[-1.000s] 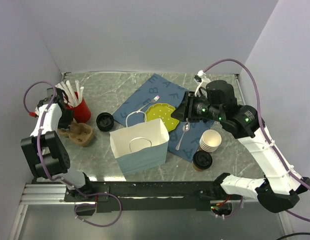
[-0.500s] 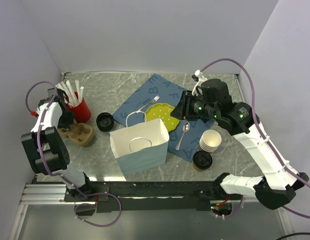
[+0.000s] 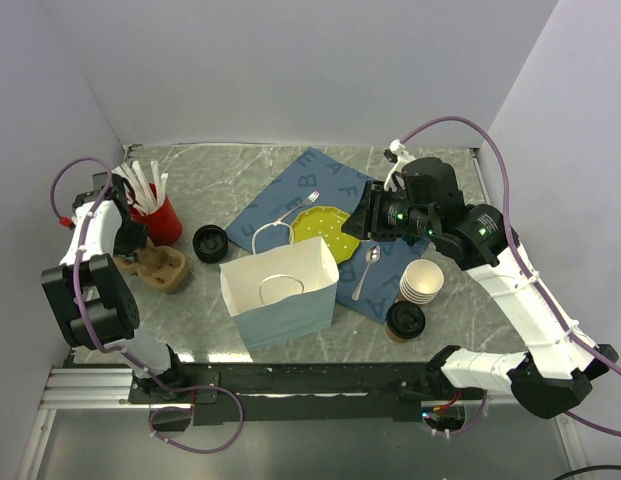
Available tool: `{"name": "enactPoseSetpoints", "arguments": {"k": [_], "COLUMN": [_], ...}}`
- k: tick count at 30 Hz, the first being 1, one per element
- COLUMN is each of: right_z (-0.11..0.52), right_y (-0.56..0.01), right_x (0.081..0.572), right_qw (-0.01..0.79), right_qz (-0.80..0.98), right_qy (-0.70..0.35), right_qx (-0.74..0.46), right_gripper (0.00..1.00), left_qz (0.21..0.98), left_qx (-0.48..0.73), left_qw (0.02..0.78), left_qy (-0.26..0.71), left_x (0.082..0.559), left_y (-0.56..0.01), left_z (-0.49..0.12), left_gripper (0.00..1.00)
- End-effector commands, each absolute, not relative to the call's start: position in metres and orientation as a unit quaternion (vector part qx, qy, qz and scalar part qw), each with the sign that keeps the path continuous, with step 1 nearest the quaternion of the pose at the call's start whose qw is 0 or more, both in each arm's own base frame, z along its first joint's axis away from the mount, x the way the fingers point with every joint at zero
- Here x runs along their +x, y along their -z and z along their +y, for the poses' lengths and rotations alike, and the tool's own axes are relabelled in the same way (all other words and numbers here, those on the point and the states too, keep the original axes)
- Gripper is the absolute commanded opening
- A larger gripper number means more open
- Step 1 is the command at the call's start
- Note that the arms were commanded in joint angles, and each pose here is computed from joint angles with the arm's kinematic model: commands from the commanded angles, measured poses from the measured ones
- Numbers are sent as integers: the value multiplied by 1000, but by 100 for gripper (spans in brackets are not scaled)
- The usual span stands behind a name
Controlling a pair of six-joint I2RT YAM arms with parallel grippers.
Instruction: Pack the takeout coffee
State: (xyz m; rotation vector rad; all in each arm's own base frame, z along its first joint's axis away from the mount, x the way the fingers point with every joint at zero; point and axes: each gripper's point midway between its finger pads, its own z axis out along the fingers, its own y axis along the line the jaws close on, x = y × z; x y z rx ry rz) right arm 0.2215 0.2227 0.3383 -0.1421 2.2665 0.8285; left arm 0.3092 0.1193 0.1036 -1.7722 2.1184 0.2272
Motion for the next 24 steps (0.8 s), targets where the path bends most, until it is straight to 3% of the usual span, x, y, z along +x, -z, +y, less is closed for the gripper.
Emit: {"name": "enactPoseSetpoints", "arguments": {"k": [1,5,9,24], "right_z": [222,222,222,226], "right_y": [-351,-351,-352,-352], "right_x": [225,224,224,231], "right_qw": [378,379,380,379], "right_qz": [866,866,865,866], "right_qy": [-322,-322,-323,-321], "right_qx": [-61,-62,-61,-63], "right_gripper": [45,45,45,45], "left_qz": [767,781,783,797], "left_qx": [-610,-598,-597,-574], "left_qw": [186,175,163,147], "left_qy": [-64,-40,-54,-113], "left_x": [315,322,316,303], "left_y": [-102,-95,-91,-94], "left_z": [117,109,110,126], "left_gripper": [52,53,48,53]}}
